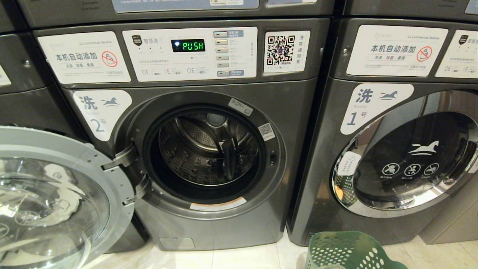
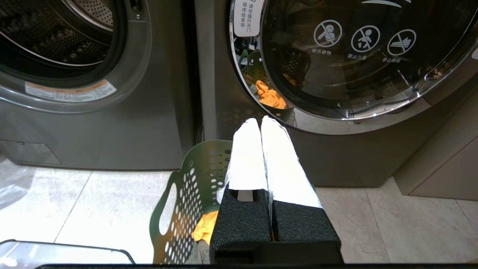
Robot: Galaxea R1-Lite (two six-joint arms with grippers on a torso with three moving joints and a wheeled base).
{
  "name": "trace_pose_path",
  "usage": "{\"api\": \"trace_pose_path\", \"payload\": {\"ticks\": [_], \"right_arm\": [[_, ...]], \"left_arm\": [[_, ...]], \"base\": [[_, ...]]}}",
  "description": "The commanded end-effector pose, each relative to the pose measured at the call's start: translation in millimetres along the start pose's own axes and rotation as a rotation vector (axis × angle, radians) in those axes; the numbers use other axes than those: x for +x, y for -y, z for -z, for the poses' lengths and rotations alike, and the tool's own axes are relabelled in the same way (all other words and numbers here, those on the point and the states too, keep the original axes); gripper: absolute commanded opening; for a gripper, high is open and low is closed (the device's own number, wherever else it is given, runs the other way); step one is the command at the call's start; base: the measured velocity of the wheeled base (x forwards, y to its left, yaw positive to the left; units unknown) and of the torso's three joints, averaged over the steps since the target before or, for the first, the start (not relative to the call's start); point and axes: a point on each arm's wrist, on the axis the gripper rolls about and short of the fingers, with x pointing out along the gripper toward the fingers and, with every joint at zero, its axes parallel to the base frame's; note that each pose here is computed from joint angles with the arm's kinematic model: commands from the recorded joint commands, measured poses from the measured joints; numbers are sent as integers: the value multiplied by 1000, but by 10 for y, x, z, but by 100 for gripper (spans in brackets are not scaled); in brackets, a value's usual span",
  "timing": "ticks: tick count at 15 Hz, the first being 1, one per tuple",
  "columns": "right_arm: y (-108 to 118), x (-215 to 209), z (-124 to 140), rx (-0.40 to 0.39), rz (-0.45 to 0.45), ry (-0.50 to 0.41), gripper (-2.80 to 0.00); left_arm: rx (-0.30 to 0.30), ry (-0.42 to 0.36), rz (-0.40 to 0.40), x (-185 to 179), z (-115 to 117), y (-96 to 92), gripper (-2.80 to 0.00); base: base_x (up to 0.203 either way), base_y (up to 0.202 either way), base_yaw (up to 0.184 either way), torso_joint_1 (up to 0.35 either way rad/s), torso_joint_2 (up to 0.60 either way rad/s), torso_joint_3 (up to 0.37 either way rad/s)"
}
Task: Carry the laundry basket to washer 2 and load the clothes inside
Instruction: Place the clothes into the washing machine
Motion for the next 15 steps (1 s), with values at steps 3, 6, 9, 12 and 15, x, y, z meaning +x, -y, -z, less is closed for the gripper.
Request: {"api": "trace_pose_path", "payload": {"ticks": [3,6,9,12,15], "right_arm": [[0,0,0,-1,-1,0,-280],[0,0,0,-1,-1,-1,-280],[0,1,0,-1,-1,-2,-280],[-1,0,0,-9,-2,0,-280],[0,1,0,-11,-2,-1,-280]], "left_arm": [[1,-1,-1,1,0,0,-280],[1,0,-1,0,0,0,-280],[-1,1,-1,0,0,0,-280],[2,2,-1,0,-2,0,-280],[2,1,-1,1,-2,0,-280]], "base": [[0,0,0,0,0,0],[0,0,0,1,3,-120],[0,0,0,2,0,-187],[0,0,0,3,3,-201],[0,0,0,1,4,-192]]}}
